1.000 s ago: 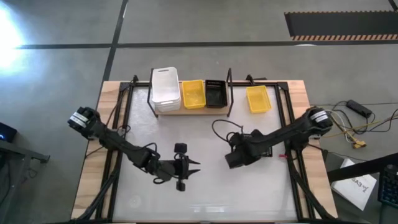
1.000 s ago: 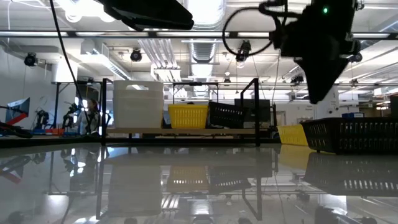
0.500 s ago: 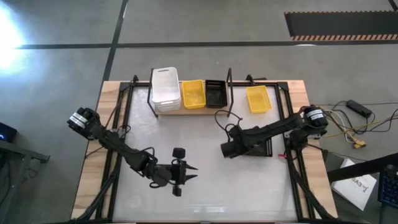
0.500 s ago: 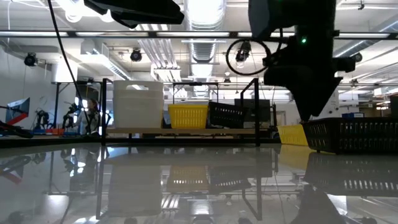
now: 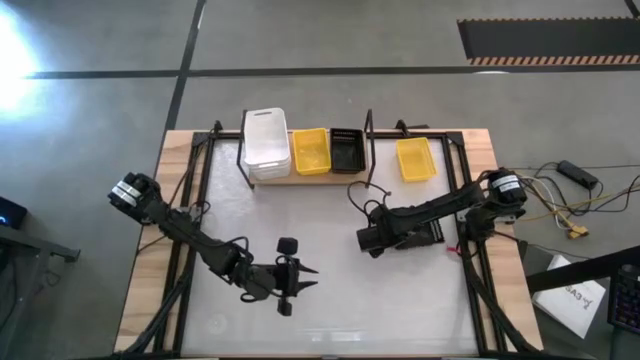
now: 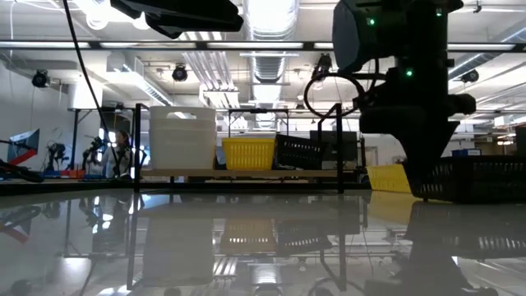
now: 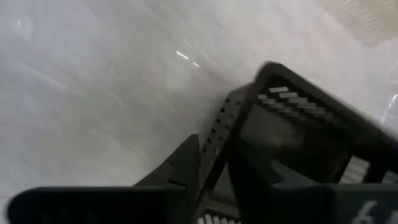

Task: Stack baskets on shelf by color
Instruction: Stack the black bin on top of the black bin on the shelf

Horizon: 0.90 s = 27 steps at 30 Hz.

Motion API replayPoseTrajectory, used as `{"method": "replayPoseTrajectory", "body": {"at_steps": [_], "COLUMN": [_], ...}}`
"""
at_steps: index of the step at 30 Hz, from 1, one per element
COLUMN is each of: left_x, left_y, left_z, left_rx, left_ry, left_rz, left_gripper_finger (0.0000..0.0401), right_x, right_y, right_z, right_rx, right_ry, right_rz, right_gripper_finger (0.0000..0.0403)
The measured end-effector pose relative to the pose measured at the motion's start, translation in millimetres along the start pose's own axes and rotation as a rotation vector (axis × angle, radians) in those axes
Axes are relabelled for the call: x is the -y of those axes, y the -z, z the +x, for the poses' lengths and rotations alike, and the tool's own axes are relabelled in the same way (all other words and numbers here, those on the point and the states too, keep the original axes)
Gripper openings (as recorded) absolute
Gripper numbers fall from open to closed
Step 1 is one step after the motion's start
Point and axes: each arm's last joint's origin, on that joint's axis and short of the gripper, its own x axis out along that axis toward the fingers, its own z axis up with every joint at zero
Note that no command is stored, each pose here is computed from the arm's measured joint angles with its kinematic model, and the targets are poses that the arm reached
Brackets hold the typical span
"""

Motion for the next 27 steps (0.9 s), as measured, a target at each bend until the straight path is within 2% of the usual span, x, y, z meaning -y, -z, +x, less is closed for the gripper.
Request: {"method": "replayPoseTrajectory", "body": {"at_steps": [4,9,14,17,19,22,24,27], "left_x": [1,5,13,17,19,20,20,20], "left_y": [0,1,3,4,4,4,4,4], "left_z": [0,-3,-11,-16,-18,-20,-20,-20], "left_rx": [0.000,-0.005,-0.028,-0.026,-0.024,-0.024,-0.024,-0.024], "left_ry": [0.003,0.014,0.036,0.006,-0.020,-0.031,-0.032,-0.033], "left_rz": [0.001,0.010,0.041,0.056,0.063,0.061,0.042,0.018], "left_gripper_finger": [0.0097,0.0097,0.0097,0.0097,0.0097,0.0097,0.0097,0.0097], "right_x": [-4,-26,-54,-61,-61,-57,-51,-32], "right_y": [7,25,47,49,40,13,-14,-62], "right_z": [-2,-28,-77,-108,-127,-147,-153,-153], "right_rx": [-0.019,0.047,0.252,0.443,0.556,0.654,0.680,0.685], "right_ry": [-0.022,-0.135,-0.284,-0.273,-0.232,-0.180,-0.135,-0.056], "right_rz": [-0.080,-0.294,-0.653,-0.818,-0.888,-0.991,-1.037,-1.041], "right_gripper_finger": [0.0018,0.0009,0.0009,0.0009,0.0009,0.0009,0.0009,0.0009]}}
